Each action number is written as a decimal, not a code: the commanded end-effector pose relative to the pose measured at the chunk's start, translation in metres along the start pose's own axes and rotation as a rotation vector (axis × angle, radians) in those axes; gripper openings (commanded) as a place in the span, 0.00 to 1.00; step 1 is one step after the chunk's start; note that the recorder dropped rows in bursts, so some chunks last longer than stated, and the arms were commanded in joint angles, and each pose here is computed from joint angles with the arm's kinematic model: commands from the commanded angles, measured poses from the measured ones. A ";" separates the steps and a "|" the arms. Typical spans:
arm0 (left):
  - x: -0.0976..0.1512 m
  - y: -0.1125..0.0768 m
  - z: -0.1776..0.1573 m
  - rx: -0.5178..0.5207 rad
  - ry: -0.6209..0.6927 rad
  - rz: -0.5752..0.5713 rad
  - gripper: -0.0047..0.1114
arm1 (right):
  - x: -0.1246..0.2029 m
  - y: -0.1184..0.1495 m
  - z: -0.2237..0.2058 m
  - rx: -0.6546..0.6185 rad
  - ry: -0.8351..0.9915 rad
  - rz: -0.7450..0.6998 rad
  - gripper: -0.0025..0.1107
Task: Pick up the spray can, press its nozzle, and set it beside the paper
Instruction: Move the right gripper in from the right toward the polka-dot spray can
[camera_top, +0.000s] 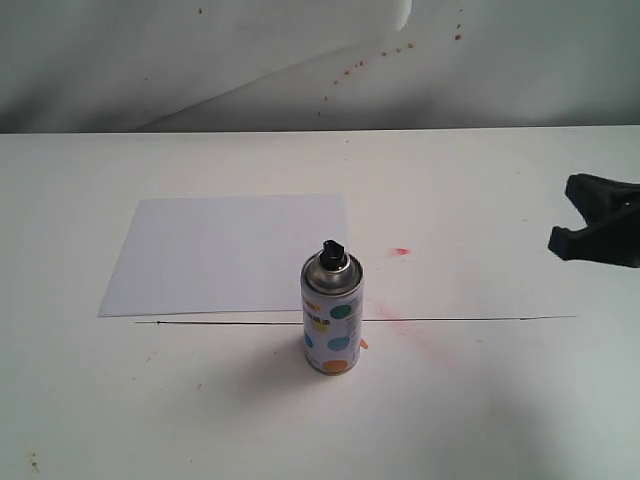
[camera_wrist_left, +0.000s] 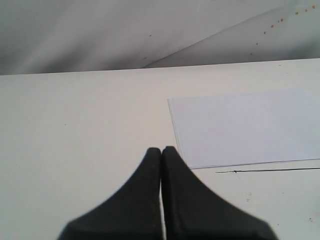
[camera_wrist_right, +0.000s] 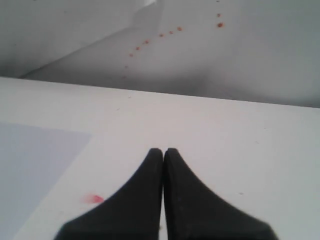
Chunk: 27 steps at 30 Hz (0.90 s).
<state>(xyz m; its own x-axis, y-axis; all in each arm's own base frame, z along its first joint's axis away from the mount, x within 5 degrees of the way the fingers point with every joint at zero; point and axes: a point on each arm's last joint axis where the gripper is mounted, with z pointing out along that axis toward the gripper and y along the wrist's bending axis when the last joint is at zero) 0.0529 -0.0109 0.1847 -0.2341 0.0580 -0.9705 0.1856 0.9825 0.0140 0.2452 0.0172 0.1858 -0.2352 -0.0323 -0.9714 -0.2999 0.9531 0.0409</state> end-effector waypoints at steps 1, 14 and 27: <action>0.000 0.000 0.000 -0.003 -0.014 -0.004 0.04 | 0.008 0.019 -0.002 -0.218 0.072 -0.051 0.02; 0.000 0.000 0.000 -0.003 -0.014 -0.004 0.04 | 0.053 0.050 -0.051 -0.342 0.099 0.157 0.02; 0.000 0.000 0.000 -0.003 -0.014 -0.004 0.04 | 0.069 0.071 -0.077 -0.489 0.149 0.153 0.02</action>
<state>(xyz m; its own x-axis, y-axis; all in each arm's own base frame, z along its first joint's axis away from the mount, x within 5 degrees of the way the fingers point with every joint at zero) 0.0529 -0.0109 0.1847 -0.2341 0.0580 -0.9705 0.1856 0.9825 0.0140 0.1447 0.0539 0.1405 -0.4294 0.0809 -0.8995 -0.5608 0.7568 0.3358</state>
